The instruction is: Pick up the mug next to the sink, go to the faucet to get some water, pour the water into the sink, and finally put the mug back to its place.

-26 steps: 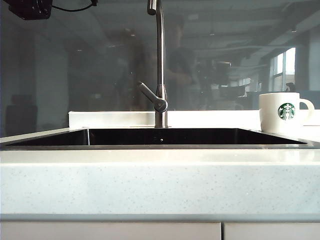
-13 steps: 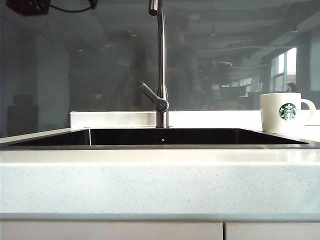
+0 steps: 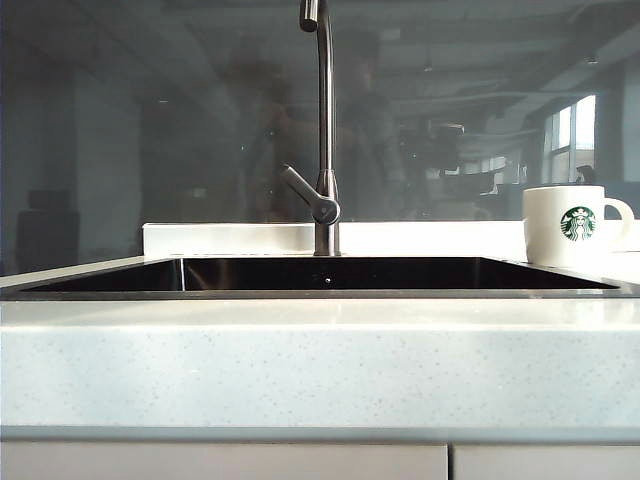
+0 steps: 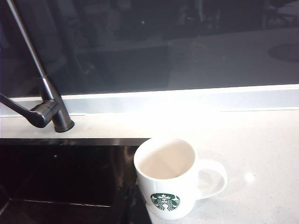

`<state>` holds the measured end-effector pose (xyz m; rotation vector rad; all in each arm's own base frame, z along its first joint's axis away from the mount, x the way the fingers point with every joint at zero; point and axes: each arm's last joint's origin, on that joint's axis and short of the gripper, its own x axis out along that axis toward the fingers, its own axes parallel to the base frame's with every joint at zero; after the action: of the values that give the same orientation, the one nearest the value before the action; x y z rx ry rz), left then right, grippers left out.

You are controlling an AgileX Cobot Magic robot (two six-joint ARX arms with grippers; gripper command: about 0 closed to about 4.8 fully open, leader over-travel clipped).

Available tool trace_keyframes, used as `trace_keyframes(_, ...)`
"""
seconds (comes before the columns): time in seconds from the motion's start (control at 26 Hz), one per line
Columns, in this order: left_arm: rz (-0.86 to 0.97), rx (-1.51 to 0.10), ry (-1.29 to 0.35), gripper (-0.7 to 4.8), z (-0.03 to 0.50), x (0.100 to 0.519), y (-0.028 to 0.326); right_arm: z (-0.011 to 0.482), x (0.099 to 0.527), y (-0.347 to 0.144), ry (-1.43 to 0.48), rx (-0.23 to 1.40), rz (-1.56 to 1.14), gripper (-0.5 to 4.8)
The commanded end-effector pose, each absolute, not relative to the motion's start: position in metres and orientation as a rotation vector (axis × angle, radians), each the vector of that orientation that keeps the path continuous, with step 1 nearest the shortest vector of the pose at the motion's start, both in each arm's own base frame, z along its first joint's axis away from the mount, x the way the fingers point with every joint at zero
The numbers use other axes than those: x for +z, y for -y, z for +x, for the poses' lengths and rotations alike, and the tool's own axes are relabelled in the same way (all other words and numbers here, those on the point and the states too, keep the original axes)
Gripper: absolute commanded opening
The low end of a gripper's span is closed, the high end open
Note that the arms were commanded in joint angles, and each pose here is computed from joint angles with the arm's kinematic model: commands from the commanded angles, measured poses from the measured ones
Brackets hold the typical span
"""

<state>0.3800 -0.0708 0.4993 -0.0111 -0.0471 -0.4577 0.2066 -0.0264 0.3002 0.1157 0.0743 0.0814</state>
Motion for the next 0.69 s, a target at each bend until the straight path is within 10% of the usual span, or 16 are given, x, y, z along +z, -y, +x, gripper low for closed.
trace_keyframes(0.04,0.033,0.027,0.116,-0.03,0.355,0.511,0.041,0.206,0.304,0.027,-0.050,0.081,0.114,-0.09)
trace_keyframes(0.27,0.012,-0.017,0.237,-0.03,0.275,0.492,0.018,0.207,0.303,0.026,-0.056,0.085,0.115,-0.09)
trace_keyframes(0.69,-0.020,0.044,0.081,-0.03,0.146,0.308,-0.001,0.212,0.297,0.030,-0.092,0.046,0.122,-0.09)
